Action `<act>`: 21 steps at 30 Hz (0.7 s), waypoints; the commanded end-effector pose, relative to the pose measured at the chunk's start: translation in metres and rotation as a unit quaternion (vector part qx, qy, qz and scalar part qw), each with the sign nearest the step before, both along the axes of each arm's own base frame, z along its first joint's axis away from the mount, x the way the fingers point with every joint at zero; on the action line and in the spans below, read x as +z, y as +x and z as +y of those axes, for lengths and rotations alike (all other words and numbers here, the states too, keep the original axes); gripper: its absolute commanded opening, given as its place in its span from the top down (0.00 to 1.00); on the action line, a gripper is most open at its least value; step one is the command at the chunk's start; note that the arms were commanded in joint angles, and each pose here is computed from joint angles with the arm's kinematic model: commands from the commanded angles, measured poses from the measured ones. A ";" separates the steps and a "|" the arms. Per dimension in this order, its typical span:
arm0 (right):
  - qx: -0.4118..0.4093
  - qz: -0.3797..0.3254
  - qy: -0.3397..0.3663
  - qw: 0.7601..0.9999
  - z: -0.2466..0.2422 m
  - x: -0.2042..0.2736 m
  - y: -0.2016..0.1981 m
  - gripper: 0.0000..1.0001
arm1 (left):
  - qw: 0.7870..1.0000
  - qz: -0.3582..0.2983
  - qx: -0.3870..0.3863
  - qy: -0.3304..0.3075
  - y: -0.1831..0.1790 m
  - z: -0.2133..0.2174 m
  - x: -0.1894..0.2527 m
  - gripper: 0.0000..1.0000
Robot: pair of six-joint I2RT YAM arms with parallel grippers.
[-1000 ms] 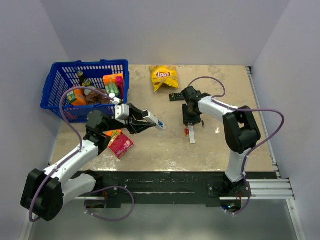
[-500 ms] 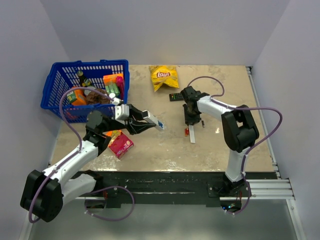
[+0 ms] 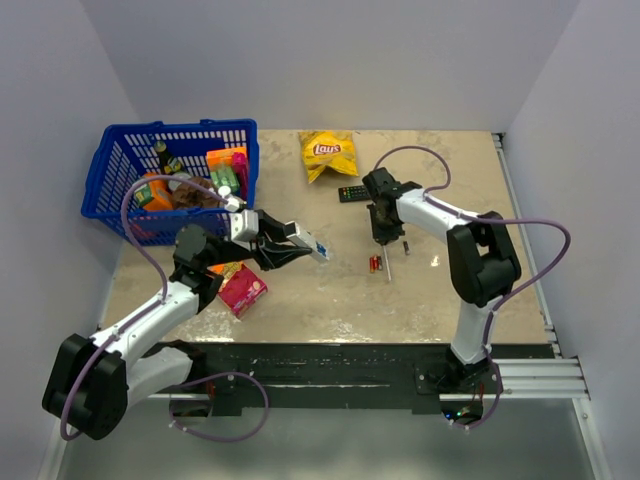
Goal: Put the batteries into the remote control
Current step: Pick up the battery cover at the center of the board.
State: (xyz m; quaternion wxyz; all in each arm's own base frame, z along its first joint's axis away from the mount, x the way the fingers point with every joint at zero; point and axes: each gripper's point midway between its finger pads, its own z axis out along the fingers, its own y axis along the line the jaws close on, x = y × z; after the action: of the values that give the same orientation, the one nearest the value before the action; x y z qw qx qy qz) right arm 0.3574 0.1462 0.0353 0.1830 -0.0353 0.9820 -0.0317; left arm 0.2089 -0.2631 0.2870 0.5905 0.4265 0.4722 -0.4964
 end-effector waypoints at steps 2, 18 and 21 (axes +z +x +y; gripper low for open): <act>0.002 -0.023 -0.017 1.000 -0.008 0.021 0.004 0.96 | 0.999 -0.042 0.009 -0.022 0.001 0.000 0.017 1.00; 0.052 -0.156 -0.022 0.986 -0.012 0.110 0.014 1.00 | 0.992 0.010 0.065 -0.106 0.023 0.002 0.036 1.00; 0.092 -0.233 -0.005 0.968 0.006 0.160 0.014 1.00 | 0.989 0.018 0.068 -0.133 0.024 -0.001 0.043 1.00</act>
State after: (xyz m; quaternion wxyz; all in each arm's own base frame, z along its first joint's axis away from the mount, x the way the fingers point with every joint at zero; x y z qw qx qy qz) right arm 0.3647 0.1325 0.1250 0.2973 -0.0793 0.9503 -0.0468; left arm 0.2329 -0.2664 0.2925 0.6121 0.3364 0.4975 -0.5145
